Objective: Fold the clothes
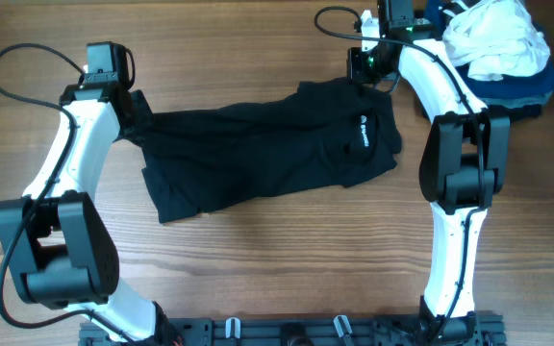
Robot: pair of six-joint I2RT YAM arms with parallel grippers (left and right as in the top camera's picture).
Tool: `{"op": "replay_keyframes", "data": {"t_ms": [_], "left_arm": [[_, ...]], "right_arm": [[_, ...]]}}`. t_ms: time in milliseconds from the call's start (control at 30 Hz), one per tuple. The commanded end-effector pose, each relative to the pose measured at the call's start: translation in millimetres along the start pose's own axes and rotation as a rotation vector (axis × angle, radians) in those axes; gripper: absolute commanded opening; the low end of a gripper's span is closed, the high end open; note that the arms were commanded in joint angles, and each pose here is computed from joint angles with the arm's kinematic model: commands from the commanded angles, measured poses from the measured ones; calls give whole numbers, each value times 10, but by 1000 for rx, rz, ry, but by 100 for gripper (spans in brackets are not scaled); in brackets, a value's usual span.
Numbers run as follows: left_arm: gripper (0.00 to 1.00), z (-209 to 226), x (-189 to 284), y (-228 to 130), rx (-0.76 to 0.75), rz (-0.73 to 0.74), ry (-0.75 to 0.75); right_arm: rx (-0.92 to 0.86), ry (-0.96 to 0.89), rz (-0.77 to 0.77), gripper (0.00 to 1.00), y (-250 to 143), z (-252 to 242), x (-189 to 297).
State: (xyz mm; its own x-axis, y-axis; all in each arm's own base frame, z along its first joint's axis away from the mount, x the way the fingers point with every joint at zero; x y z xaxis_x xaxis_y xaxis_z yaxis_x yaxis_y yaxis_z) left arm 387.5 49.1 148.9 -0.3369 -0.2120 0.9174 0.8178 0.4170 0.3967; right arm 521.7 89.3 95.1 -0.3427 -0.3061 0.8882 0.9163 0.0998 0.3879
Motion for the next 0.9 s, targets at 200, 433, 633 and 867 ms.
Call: {"op": "replay_keyframes", "data": {"t_ms": [200,433,633,867], "left_arm": [[4,17,427,374,25,-180,-36],[4,53,781,458,42,-261,-66],[4,96,978,413,44,-273,-83],[4,217,1139,151,24,-173,-54]], "right_arm": [[67,22,-197,4,445,170,697],[125,45,-282,4,605,303,1077],[161,73,-308,4,612,403,1319],[153,101,-146,4,230,523,1662]]}}
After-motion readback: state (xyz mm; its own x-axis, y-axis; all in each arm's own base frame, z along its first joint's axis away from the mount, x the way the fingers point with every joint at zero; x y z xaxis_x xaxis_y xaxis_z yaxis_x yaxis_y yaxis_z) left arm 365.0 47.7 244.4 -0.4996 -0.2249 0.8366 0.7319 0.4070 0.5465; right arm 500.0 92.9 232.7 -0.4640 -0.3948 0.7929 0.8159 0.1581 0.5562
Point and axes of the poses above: each gripper's point midway between its finger pads, its own x axis back along the fingers, its own z axis along the line the jaws close on, y = z × x, the point moved 7 cm from there along x, back along the fingers, and after that the axes turned 2 degrees about x, right-handed, at the moved point
